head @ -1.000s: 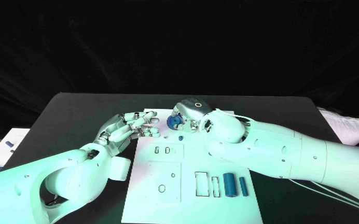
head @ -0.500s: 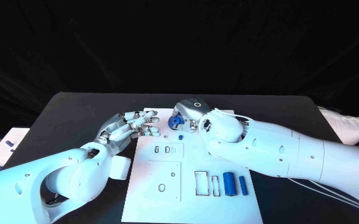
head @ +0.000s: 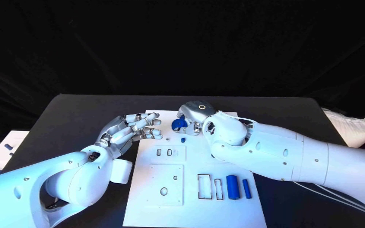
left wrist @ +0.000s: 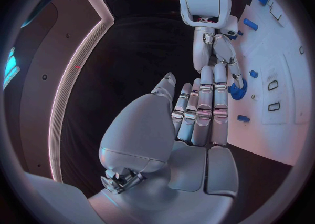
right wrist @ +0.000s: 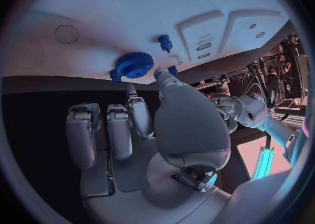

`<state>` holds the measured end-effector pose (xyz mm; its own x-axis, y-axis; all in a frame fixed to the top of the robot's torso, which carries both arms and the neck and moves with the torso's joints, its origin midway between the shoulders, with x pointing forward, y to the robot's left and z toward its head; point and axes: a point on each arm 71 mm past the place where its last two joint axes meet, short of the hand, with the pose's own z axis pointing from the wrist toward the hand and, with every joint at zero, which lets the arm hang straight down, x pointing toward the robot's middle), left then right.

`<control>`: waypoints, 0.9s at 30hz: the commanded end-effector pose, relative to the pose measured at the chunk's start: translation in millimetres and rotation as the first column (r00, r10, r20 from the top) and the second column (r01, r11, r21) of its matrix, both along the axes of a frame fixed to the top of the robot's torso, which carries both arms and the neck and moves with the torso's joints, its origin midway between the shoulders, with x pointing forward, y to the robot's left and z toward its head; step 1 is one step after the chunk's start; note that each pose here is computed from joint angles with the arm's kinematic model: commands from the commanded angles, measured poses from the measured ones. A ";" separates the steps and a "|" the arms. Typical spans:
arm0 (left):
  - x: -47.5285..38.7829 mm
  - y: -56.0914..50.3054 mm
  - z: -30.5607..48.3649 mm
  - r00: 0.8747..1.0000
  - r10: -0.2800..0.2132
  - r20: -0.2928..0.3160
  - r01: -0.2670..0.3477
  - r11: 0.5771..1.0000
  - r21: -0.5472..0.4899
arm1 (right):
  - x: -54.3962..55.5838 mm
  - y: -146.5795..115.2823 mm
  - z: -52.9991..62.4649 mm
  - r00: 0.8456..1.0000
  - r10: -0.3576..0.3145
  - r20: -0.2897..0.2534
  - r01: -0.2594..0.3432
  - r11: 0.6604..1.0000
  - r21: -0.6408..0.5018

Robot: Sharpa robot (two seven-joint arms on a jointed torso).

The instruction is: Assemble the parts on the task board

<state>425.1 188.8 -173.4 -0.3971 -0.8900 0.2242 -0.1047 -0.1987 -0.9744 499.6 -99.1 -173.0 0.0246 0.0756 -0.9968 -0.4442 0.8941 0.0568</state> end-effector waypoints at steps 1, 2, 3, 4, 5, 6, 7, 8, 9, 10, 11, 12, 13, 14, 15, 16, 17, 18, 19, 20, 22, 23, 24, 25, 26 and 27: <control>-0.6 -2.2 1.4 1.000 -0.022 0.003 0.022 1.000 -0.014 | 1.2 -2.3 -2.0 0.999 -0.028 -0.017 0.028 0.999 -0.021; -0.6 -2.2 1.3 1.000 -0.022 0.003 0.022 1.000 -0.013 | 1.4 -2.8 -2.3 0.999 -0.031 -0.021 0.031 0.999 -0.024; -0.6 -2.2 1.3 1.000 -0.022 0.003 0.022 1.000 -0.013 | 1.6 -3.3 -2.7 0.999 -0.034 -0.024 0.033 0.999 -0.027; -0.6 -2.1 1.3 1.000 -0.022 0.002 0.022 1.000 -0.013 | 1.7 -3.8 -2.9 0.999 -0.036 -0.027 0.035 0.999 -0.029; -0.6 -2.0 1.3 1.000 -0.022 0.002 0.022 1.000 -0.013 | 1.8 -4.1 -3.1 0.999 -0.037 -0.028 0.036 0.999 -0.030; -0.5 -2.0 1.2 1.000 -0.022 0.002 0.022 1.000 -0.013 | 1.8 -4.4 -3.3 0.999 -0.038 -0.030 0.037 0.999 -0.031; -0.5 -1.9 1.2 1.000 -0.022 0.002 0.022 1.000 -0.013 | 1.8 -4.7 -3.3 0.999 -0.039 -0.031 0.038 0.999 -0.031; -0.5 -1.9 1.2 1.000 -0.022 0.002 0.022 1.000 -0.013 | 1.7 -4.9 -3.2 0.999 -0.039 -0.030 0.038 0.999 -0.029; -0.5 -1.9 1.2 1.000 -0.022 0.002 0.022 1.000 -0.013 | 1.6 -5.1 -2.8 0.999 -0.038 -0.027 0.037 0.999 -0.025; -0.5 -1.9 1.2 1.000 -0.022 0.002 0.022 1.000 -0.013 | 1.2 -5.3 -2.2 0.999 -0.036 -0.022 0.036 0.999 -0.018; -0.5 -1.9 1.2 1.000 -0.022 0.002 0.022 1.000 -0.013 | 0.7 -5.8 -1.4 0.999 -0.033 -0.015 0.033 0.999 -0.006; -0.5 -1.9 1.2 1.000 -0.022 0.002 0.022 1.000 -0.013 | 0.0 -6.5 -0.3 1.000 -0.030 -0.005 0.030 1.000 0.010; -0.4 -1.8 1.1 1.000 -0.022 0.001 0.022 1.000 -0.013 | -0.9 -7.3 0.8 1.000 -0.026 0.005 0.025 0.999 0.027; -0.4 -1.7 1.1 1.000 -0.022 0.001 0.022 1.000 -0.013 | -1.9 -8.4 2.1 1.000 -0.020 0.017 0.020 0.999 0.047; -0.3 -1.6 1.1 1.000 -0.022 0.001 0.022 1.000 -0.012 | -3.6 -10.3 3.9 0.999 -0.013 0.033 0.010 0.997 0.075; -0.2 -1.4 1.0 1.000 -0.021 0.001 0.021 1.000 -0.012 | -5.2 -12.4 5.5 0.999 -0.005 0.045 0.000 0.995 0.101; -0.1 -1.1 1.0 1.000 -0.021 0.001 0.021 1.000 -0.012 | -7.5 -16.3 8.4 0.998 0.007 0.063 -0.016 0.990 0.141; -0.1 -1.0 1.0 1.000 -0.020 0.002 0.020 1.000 -0.012 | -8.3 -17.9 9.5 0.998 0.011 0.069 -0.021 0.988 0.154; 0.0 -0.6 0.9 1.000 -0.019 0.002 0.019 1.000 -0.011 | -10.2 -22.4 12.1 0.997 0.021 0.081 -0.036 0.982 0.186; 0.0 -0.2 0.9 1.000 -0.019 0.002 0.019 1.000 -0.011 | -12.0 -27.8 14.7 0.996 0.033 0.087 -0.051 0.975 0.218; -0.1 0.7 1.0 1.000 -0.017 0.002 0.017 1.000 -0.011 | -15.4 -45.3 19.9 0.996 0.061 0.068 -0.078 0.954 0.290; -0.2 1.2 1.1 1.000 -0.016 0.002 0.016 1.000 -0.010 | -16.1 -54.4 21.5 0.996 0.072 0.046 -0.083 0.944 0.320; -0.3 1.8 1.1 1.000 -0.015 0.002 0.015 1.000 -0.010 | -16.5 -64.4 22.7 0.997 0.080 0.017 -0.081 0.934 0.348; -0.5 2.2 1.2 1.000 -0.014 0.003 0.014 1.000 -0.010 | -16.5 -72.6 23.3 0.996 0.086 -0.009 -0.076 0.927 0.368; -0.7 2.9 1.3 1.000 -0.013 0.003 0.013 1.000 -0.009 | -16.3 -85.5 23.7 0.994 0.094 -0.050 -0.066 0.915 0.398; -0.8 3.4 1.4 1.000 -0.013 0.003 0.013 1.000 -0.009 | -16.2 -96.1 23.6 0.992 0.099 -0.081 -0.056 0.906 0.420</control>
<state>425.3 194.2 -173.9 -0.3903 -0.8937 0.2212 -0.1073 -0.1945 -0.9750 486.3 -193.7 -150.4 0.0262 0.3200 -0.9470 -0.4354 0.8565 0.2774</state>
